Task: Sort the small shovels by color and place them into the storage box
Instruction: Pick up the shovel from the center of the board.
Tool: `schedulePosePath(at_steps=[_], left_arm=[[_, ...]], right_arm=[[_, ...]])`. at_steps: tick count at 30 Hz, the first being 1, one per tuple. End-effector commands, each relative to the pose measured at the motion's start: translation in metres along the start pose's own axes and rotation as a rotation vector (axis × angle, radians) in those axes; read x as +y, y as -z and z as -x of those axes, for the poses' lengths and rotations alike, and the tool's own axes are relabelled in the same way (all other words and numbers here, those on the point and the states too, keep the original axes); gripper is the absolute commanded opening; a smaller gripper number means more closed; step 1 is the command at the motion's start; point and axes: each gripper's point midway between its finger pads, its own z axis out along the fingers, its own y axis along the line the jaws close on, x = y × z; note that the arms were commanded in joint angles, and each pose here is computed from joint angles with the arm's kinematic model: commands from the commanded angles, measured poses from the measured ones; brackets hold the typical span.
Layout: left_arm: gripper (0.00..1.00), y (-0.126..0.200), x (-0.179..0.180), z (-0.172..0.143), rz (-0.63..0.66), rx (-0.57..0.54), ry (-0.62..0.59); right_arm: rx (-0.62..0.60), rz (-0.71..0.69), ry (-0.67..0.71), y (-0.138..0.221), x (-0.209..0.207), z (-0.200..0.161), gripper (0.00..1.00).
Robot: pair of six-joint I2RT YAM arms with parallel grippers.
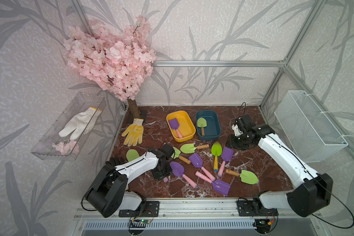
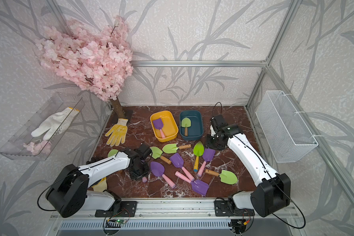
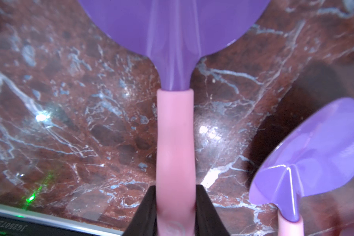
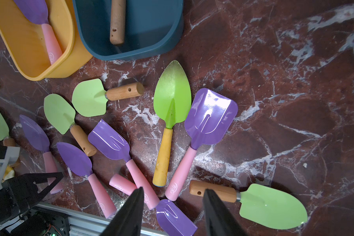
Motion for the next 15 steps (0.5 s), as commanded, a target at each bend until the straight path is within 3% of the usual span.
schedulePosePath(at_steps=[1,9,15], left_arm=[[0.26,0.004,0.011,0.002,0.050,-0.016,-0.002],[0.15,0.019,0.014,0.005,0.061,-0.044,-0.006],[0.09,0.055,0.010,0.008,0.030,-0.085,-0.027]], right_arm=[[0.014,-0.003,0.001,-0.006,-0.002,-0.001,0.51],[0.016,0.013,0.002,-0.006,0.002,0.001,0.51],[0.010,0.021,0.010,-0.003,0.005,0.003,0.51]])
